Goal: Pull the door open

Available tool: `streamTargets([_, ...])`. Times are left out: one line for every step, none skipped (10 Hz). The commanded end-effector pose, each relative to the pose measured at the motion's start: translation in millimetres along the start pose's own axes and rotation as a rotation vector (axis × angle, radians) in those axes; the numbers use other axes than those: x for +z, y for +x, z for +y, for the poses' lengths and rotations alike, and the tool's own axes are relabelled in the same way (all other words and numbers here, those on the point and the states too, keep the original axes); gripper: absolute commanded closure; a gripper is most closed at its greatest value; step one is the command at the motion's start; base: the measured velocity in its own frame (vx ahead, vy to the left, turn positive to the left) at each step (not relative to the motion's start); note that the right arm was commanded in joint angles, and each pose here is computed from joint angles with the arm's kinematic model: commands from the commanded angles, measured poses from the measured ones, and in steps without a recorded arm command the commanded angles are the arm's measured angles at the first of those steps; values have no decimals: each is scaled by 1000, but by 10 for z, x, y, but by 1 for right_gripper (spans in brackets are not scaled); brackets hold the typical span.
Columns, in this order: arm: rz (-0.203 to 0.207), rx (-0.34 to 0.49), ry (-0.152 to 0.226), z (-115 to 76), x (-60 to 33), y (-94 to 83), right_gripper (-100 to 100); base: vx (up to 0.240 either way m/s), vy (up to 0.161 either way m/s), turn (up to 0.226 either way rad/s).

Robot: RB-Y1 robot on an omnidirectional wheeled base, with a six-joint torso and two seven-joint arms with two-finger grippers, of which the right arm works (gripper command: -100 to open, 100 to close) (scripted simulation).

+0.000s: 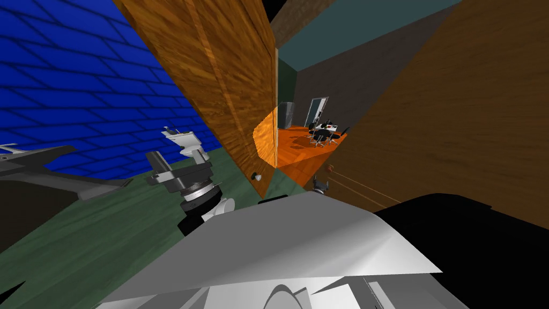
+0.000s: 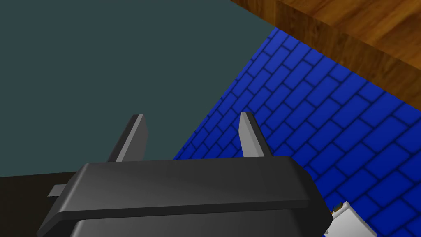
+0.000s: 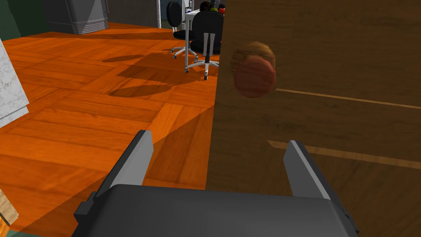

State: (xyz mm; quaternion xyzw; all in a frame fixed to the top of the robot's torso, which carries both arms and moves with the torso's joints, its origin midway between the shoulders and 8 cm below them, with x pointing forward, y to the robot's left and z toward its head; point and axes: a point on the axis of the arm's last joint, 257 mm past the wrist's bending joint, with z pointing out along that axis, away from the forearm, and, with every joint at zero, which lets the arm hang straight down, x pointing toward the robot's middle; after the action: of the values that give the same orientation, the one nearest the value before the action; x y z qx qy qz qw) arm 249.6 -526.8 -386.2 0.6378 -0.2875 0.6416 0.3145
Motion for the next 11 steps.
streamTargets([-1,-1,-8,103,72,-9,-100,-4,108,144])
streamTargets([-2,0,-15,172,112,-20,-100,25,81,147])
streamTargets([-4,1,-22,242,151,-31,-100,46,73,160])
streamTargets([-6,2,-30,314,188,-42,-100,54,48,125])
streamTargets([-8,3,-39,385,224,-53,-100,58,17,83])
streamTargets([-10,5,-47,455,257,-62,-100,66,-16,90])
streamTargets([-12,7,-59,544,297,-72,-100,80,-62,65])
streamTargets([-13,8,-68,605,324,-78,-100,99,-100,22])
streamTargets([-15,10,-76,660,347,-83,-100,88,-124,51])
streamTargets([-15,11,-80,695,361,-85,-100,-19,-111,150])
streamTargets([-15,11,-80,695,361,-85,-100,-48,-78,14])
